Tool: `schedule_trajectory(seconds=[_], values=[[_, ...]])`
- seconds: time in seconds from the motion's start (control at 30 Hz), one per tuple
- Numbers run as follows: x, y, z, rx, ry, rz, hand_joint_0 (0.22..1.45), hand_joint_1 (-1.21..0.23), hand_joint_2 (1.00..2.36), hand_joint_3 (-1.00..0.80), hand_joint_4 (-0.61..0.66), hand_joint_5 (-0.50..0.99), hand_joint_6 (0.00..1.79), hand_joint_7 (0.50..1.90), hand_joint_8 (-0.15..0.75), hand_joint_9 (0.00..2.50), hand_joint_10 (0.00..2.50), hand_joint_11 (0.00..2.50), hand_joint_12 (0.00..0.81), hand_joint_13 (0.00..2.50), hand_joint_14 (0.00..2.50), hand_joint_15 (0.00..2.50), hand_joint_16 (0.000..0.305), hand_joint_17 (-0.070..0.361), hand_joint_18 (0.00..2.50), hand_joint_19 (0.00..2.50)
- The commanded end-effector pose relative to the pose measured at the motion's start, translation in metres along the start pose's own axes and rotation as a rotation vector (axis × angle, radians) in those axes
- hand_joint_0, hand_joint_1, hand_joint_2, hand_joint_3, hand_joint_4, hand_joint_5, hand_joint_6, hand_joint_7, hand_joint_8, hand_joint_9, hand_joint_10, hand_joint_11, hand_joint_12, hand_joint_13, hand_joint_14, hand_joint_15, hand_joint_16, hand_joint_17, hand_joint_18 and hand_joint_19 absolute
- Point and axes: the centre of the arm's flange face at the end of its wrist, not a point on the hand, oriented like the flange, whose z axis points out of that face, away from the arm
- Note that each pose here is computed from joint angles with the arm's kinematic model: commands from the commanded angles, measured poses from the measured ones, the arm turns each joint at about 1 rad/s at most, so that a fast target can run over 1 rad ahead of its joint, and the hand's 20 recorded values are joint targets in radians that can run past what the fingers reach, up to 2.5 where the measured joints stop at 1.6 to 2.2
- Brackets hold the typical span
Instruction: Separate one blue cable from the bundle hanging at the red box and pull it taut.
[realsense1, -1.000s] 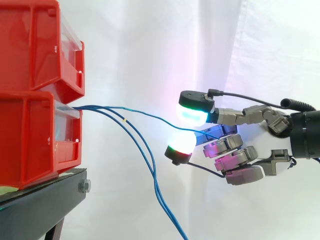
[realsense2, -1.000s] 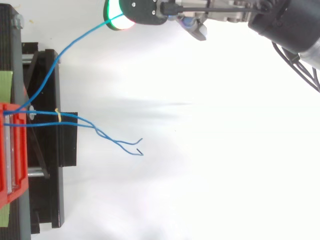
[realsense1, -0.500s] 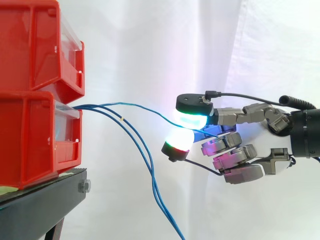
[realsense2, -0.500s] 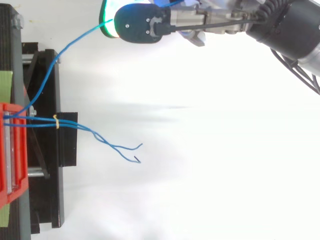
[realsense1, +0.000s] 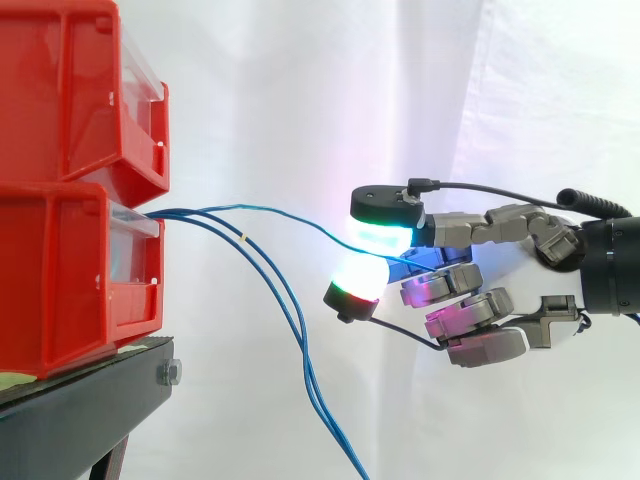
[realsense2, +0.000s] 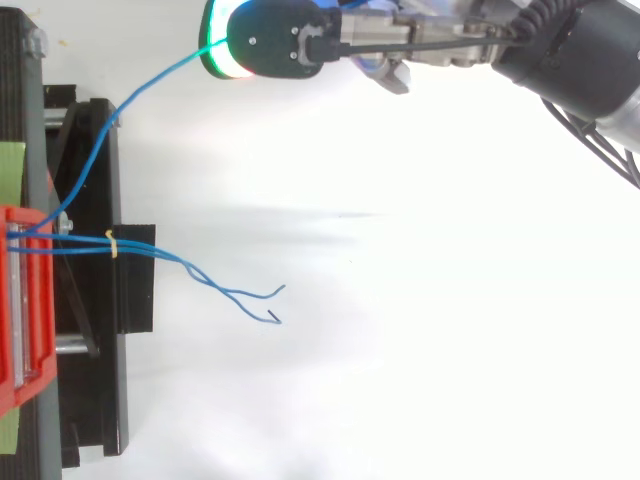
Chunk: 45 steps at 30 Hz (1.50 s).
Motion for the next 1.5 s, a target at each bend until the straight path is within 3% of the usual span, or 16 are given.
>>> schedule_trajectory(seconds=[0.0, 0.47, 0.73, 0.97, 1.2, 1.4, 1.47], values=[[0.0002, 0.0001, -0.0001, 0.0, 0.0, 0.0, 0.59, -0.71, 1.02, -0.1, 0.05, -0.19, 0.87, 1.11, 0.168, 0.71, 2.5, 2.5, 0.463, 1.26, 2.5, 1.91, 0.041, 0.093, 1.7, 1.39], [0.0002, 0.0001, -0.0001, 0.0, 0.0, 0.003, 0.61, -0.79, 1.02, -0.19, 0.04, -0.21, 0.85, 1.08, 0.191, 0.63, 2.5, 2.49, 0.434, 1.19, 2.5, 1.91, 0.038, 0.086, 1.66, 1.49], [0.0035, 0.0005, -0.0009, -0.001, 0.005, 0.006, 0.63, -0.8, 1.01, -0.35, 0.06, -0.21, 0.85, 1.1, 0.207, 0.64, 2.5, 2.45, 0.431, 1.19, 2.5, 1.92, 0.038, 0.086, 1.67, 1.52], [0.0044, 0.0006, -0.0012, -0.001, 0.005, 0.008, 0.61, -0.73, 1.0, -0.5, 0.08, -0.21, 0.86, 1.11, 0.22, 0.65, 2.5, 2.45, 0.43, 1.2, 2.5, 1.91, 0.038, 0.086, 1.68, 1.48], [0.0066, 0.0009, -0.0018, -0.001, 0.008, 0.007, 0.61, -0.69, 1.0, -0.5, 0.09, -0.21, 0.85, 1.11, 0.222, 0.66, 2.5, 2.42, 0.431, 1.2, 2.5, 1.89, 0.037, 0.084, 1.68, 1.48], [0.0077, 0.001, -0.0021, -0.001, 0.009, 0.007, 0.57, -0.49, 1.0, -0.5, 0.1, -0.2, 0.85, 1.1, 0.233, 0.68, 2.5, 2.42, 0.438, 1.21, 2.5, 1.9, 0.039, 0.088, 1.67, 1.41], [0.0077, 0.001, -0.0021, -0.001, 0.009, 0.007, 0.6, -0.5, 1.0, -0.49, 0.1, -0.2, 0.85, 1.12, 0.228, 0.68, 2.5, 2.45, 0.44, 1.21, 2.5, 1.91, 0.038, 0.086, 1.67, 1.4]])
